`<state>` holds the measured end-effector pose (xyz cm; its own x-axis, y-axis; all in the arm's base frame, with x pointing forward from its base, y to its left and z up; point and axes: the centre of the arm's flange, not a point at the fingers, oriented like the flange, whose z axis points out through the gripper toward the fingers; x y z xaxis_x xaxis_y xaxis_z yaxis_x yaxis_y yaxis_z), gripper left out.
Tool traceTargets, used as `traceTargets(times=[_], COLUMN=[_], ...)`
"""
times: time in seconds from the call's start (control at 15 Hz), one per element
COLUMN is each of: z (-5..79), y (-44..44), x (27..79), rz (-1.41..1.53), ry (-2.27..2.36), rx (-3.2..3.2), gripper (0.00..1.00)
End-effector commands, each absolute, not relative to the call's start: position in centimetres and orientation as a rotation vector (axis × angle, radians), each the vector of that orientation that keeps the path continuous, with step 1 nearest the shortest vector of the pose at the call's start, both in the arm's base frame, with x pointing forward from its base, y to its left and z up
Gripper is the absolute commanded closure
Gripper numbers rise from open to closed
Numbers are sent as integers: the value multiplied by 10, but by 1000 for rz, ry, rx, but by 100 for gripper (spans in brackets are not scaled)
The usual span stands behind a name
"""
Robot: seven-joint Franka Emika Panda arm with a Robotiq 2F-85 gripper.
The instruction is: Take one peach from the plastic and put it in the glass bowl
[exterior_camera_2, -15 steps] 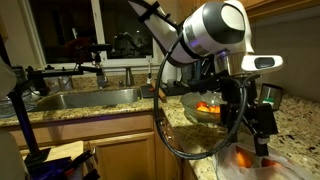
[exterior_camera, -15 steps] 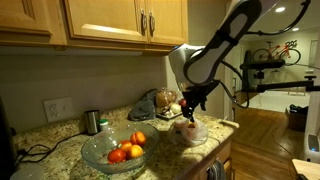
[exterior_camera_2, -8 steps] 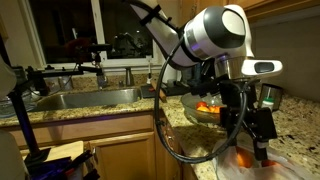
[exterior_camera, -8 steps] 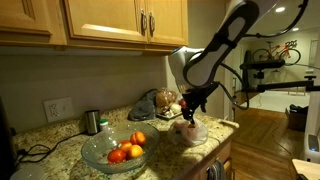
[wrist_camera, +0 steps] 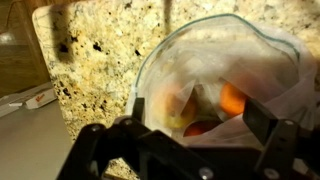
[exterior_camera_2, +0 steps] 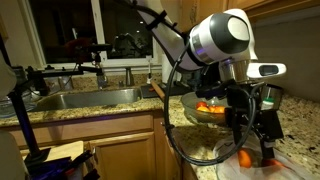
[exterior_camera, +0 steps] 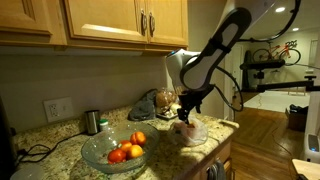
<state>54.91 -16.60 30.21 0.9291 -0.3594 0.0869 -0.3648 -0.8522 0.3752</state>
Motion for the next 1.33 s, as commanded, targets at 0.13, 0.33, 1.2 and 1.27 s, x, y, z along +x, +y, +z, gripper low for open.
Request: traceTargets(times=[0.13,0.33,1.2,1.27], z=[302,300,302,302], y=[-170,-171,-166,-167], x=[559,560,564,564], rz=[60,87,157,135], ry=[-533,-529,-516,-534], rx=[2689,2692,2707,2704], gripper=[0,0,0,0])
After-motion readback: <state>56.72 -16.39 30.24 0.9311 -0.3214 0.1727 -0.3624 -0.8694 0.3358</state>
